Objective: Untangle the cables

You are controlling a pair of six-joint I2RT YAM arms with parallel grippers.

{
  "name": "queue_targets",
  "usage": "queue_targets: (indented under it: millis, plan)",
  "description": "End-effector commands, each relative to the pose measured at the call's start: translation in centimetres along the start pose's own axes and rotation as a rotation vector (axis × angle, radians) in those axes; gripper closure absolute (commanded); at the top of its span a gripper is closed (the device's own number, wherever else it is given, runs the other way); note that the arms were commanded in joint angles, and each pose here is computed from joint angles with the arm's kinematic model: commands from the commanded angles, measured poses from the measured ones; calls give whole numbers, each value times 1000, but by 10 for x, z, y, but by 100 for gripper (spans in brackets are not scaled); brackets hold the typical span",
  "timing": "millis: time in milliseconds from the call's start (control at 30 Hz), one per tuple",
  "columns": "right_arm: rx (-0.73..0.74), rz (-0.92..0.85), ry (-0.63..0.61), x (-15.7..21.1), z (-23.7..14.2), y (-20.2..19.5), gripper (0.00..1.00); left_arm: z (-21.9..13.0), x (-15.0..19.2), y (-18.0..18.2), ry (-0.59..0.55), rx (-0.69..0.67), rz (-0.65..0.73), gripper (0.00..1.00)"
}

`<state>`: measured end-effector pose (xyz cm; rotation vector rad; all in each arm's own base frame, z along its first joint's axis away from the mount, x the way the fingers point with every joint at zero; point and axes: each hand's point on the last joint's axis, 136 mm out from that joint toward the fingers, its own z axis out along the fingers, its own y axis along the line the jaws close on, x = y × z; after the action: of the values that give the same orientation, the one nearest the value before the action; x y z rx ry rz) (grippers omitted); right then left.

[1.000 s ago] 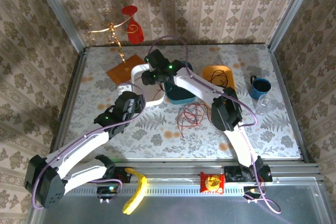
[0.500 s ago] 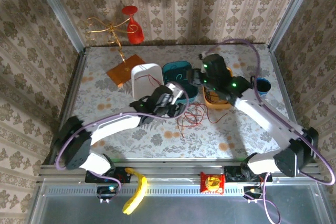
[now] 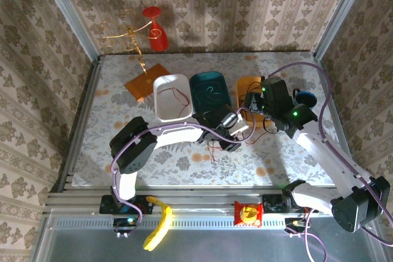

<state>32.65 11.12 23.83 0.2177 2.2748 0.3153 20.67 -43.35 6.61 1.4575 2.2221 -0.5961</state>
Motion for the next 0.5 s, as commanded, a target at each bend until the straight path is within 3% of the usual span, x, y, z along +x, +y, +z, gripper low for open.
queue_targets:
  millis: [0,333,467]
  plan:
    - [0,23,2,3,-2,-3,54,-4,35,-5,134,-4,48,45]
    - [-19,33,33,11,5,-3,55,5,64,9,247,-63,53,45]
    - [-18,35,28,11,3,-4,55,11,75,11,304,-79,73,51]
